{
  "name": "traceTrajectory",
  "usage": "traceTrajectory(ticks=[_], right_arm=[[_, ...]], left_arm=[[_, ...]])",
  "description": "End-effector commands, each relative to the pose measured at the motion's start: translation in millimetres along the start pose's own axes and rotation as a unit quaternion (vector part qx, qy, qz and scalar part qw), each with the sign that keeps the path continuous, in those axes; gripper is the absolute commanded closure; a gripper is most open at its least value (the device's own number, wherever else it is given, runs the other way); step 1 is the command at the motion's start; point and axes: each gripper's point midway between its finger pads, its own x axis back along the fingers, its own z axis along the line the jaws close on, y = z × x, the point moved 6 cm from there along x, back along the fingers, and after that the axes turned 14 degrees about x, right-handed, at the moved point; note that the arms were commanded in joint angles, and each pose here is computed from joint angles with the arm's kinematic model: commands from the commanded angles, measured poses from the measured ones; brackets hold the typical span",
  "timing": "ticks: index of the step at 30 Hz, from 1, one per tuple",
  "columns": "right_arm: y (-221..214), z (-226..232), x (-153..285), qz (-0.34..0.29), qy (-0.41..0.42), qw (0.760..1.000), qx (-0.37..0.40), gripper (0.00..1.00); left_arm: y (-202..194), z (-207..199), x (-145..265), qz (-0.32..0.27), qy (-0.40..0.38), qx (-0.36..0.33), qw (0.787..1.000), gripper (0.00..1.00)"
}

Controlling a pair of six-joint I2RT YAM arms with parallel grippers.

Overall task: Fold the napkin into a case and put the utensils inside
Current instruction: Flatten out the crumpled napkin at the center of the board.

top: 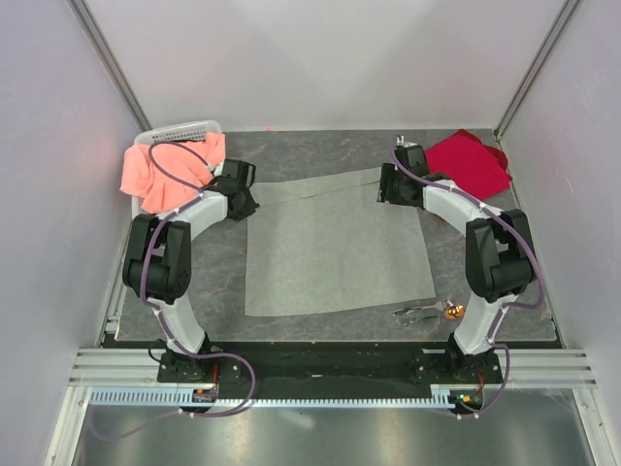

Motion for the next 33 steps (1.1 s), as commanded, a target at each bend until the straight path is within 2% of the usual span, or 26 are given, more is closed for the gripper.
traceTrajectory(ticks=[1, 4, 8, 11, 14, 15, 18, 19, 21, 22, 25, 33], right_arm=[[17.9, -3.7, -18.0, -0.023, -0.017, 1.000, 0.008, 0.37], [31.1, -5.1, -33.2, -0.029, -0.022, 0.999, 0.010, 0.33], [56.3, -10.8, -55.3, -0.041, -0.032, 0.999, 0.013, 0.32], [67.0, -14.8, -67.7, -0.046, -0.038, 0.998, 0.022, 0.35], [71.8, -14.4, -77.8, -0.048, -0.030, 0.998, 0.025, 0.36], [72.2, -14.7, -79.5, -0.048, -0.026, 0.998, 0.025, 0.36], [73.5, -13.5, -85.2, -0.050, -0.015, 0.999, 0.007, 0.34], [73.3, -13.9, -86.6, -0.050, -0.015, 0.999, 0.002, 0.33], [70.2, -15.5, -90.4, -0.044, -0.014, 0.999, -0.022, 0.32], [70.7, -16.0, -90.0, -0.046, -0.012, 0.998, -0.033, 0.29], [65.1, -16.0, -91.7, -0.050, 0.010, 0.996, -0.072, 0.20], [59.9, -20.3, -104.8, -0.056, 0.050, 0.992, -0.103, 0.19]], left_arm=[[49.8, 25.3, 5.1, -0.074, 0.050, 0.028, 0.996, 0.98], [54.2, 18.4, 17.0, -0.082, 0.034, 0.015, 0.996, 0.98], [30.0, -12.6, 26.4, -0.027, -0.052, -0.010, 0.998, 0.97], [6.1, -34.9, 28.2, 0.004, -0.098, -0.035, 0.995, 0.96], [-3.2, -45.8, 18.4, 0.016, -0.104, -0.046, 0.993, 0.95], [-3.5, -47.8, 15.3, 0.020, -0.107, -0.045, 0.993, 0.93], [-1.8, -53.3, 9.9, 0.010, -0.120, -0.042, 0.992, 0.74], [-0.9, -52.8, 9.4, 0.005, -0.118, -0.040, 0.992, 0.65], [0.2, -49.4, 3.5, -0.007, -0.105, -0.037, 0.994, 0.58], [1.6, -48.6, 1.5, -0.011, -0.100, -0.037, 0.994, 0.51], [5.3, -44.9, -5.3, -0.011, -0.092, -0.026, 0.995, 0.46], [30.3, -38.9, -24.8, -0.025, -0.093, -0.010, 0.995, 0.43]])
